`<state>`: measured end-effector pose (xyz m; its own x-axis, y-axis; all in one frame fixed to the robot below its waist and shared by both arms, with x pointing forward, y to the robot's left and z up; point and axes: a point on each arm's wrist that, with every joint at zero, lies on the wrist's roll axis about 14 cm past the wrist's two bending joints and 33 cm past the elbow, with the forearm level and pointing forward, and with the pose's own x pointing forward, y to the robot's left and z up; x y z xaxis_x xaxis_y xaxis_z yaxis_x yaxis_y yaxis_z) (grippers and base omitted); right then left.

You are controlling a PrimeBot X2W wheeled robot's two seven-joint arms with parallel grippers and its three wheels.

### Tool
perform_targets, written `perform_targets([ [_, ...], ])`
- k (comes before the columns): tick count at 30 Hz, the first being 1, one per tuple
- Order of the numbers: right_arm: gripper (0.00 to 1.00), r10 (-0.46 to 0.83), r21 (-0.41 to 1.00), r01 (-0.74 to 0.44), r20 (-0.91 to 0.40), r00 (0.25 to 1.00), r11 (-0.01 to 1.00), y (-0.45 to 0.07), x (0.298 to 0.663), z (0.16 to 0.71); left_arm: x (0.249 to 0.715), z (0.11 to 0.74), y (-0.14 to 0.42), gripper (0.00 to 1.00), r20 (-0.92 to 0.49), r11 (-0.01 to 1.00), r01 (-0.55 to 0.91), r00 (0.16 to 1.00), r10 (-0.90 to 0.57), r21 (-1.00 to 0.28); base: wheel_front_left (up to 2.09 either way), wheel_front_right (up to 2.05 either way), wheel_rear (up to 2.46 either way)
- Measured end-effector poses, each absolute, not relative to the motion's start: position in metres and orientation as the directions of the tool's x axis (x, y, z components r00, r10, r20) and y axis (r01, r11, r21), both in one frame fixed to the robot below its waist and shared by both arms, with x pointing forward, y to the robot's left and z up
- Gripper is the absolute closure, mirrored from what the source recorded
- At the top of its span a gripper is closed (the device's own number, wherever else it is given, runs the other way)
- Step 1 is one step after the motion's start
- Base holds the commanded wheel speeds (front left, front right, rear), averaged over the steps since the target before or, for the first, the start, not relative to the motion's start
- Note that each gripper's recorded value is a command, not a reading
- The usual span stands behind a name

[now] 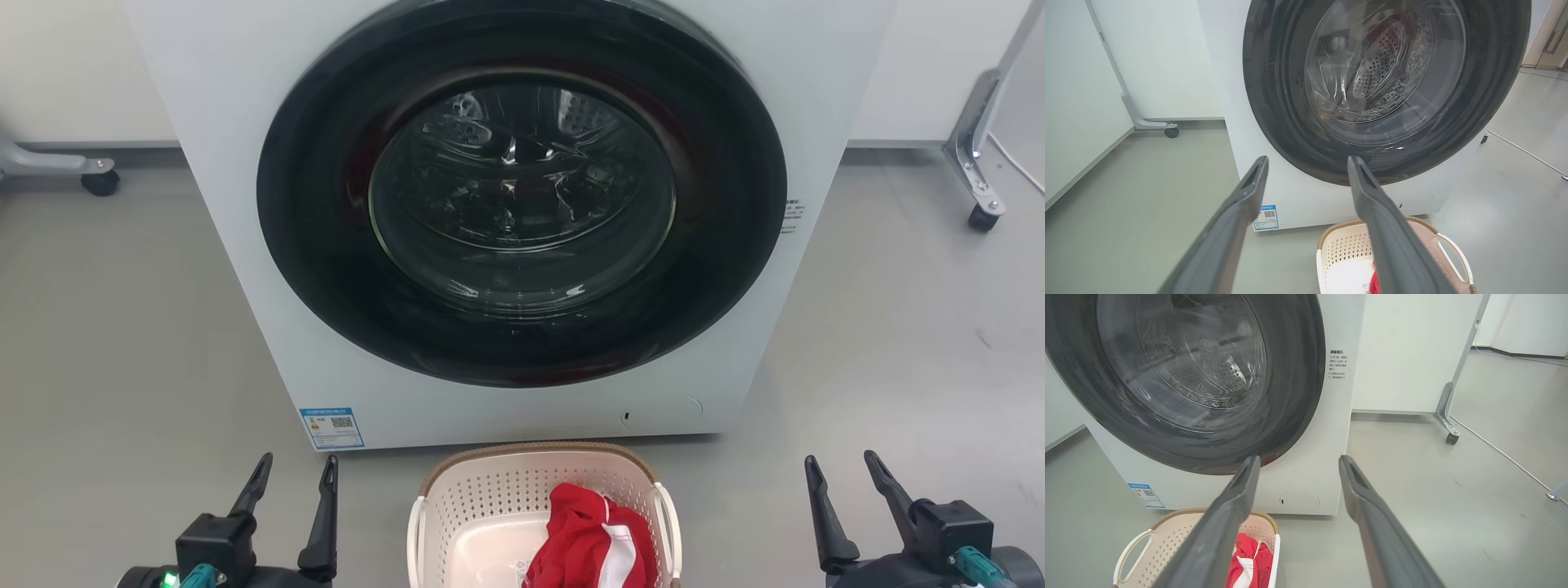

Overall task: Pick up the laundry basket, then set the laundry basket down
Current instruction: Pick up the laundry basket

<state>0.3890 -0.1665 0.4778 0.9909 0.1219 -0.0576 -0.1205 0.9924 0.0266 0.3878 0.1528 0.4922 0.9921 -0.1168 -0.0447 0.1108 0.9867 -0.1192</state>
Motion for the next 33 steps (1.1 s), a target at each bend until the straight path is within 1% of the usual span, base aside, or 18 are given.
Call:
perform_targets([
  [10,0.0,0.116,0.042,-0.112,-0.102,0.988,0.993,-0.167,0.397,0.461,0.398,0.479,0.149,0.0,-0.084,0.985,0.117,0.988,-0.128,-0.131,0.0,0.0,0.0],
  [19,0.0,0.115,0.055,-0.108,-0.139,0.984,0.993,-0.164,0.418,0.445,0.421,0.466,0.145,0.0,-0.114,0.982,0.118,0.984,-0.135,-0.146,0.0,0.0,0.0],
  [33,0.0,0.114,0.07,-0.101,-0.215,0.97,0.992,-0.162,0.458,0.404,0.458,0.42,0.136,0.0,-0.207,0.977,0.111,0.967,-0.148,-0.182,0.0,0.0,0.0],
])
